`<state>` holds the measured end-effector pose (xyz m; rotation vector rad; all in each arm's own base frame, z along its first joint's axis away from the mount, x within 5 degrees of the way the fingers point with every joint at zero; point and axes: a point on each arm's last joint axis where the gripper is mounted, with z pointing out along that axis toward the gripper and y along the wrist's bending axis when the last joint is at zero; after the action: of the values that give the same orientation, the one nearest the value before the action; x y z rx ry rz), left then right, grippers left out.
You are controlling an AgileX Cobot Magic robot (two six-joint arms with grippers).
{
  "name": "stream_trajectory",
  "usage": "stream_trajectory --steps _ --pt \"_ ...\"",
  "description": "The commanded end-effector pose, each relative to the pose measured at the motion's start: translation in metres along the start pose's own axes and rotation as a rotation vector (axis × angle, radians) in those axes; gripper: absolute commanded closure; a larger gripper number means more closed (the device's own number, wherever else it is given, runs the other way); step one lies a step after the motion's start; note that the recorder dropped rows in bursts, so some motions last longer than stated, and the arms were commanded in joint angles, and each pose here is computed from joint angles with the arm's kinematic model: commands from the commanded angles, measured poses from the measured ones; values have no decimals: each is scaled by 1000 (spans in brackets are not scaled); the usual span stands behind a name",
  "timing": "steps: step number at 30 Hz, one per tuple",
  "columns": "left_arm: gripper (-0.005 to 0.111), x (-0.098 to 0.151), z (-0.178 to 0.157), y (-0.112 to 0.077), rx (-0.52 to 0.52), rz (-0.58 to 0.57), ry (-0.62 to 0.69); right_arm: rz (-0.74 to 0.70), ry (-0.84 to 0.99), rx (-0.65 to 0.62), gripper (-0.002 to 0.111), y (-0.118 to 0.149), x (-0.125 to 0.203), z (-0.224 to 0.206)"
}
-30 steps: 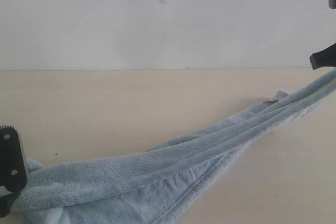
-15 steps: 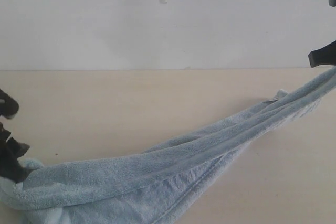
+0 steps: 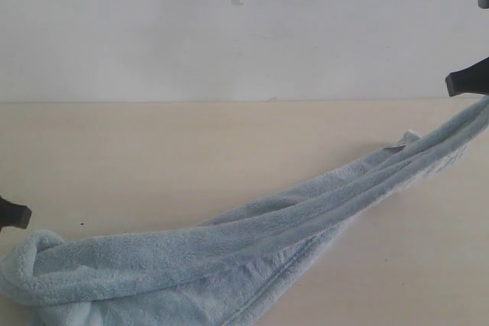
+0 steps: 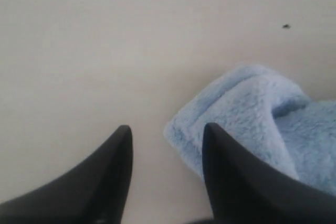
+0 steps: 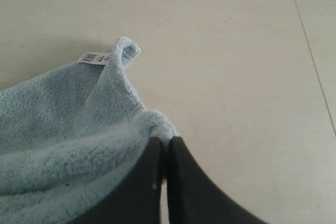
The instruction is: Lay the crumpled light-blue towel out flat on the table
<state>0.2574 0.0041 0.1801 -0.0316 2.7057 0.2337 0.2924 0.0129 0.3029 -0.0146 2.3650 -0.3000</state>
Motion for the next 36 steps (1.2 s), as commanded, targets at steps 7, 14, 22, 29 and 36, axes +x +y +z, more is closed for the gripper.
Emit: stream_trajectory --steps 7,14,22,29,36 --pt "66 2 21 11 42 -72 47 8 -11 -12 108 1 0 -1" --pt "66 5 43 5 61 -92 116 10 -10 -13 108 1 0 -1" --pt "66 -1 44 4 67 -67 90 11 -13 -15 108 1 0 -1" --pt "66 -1 56 -1 98 -54 133 12 -11 -21 108 1 0 -1" --pt "72 -1 56 -1 106 -28 137 12 -11 -21 108 1 0 -1"
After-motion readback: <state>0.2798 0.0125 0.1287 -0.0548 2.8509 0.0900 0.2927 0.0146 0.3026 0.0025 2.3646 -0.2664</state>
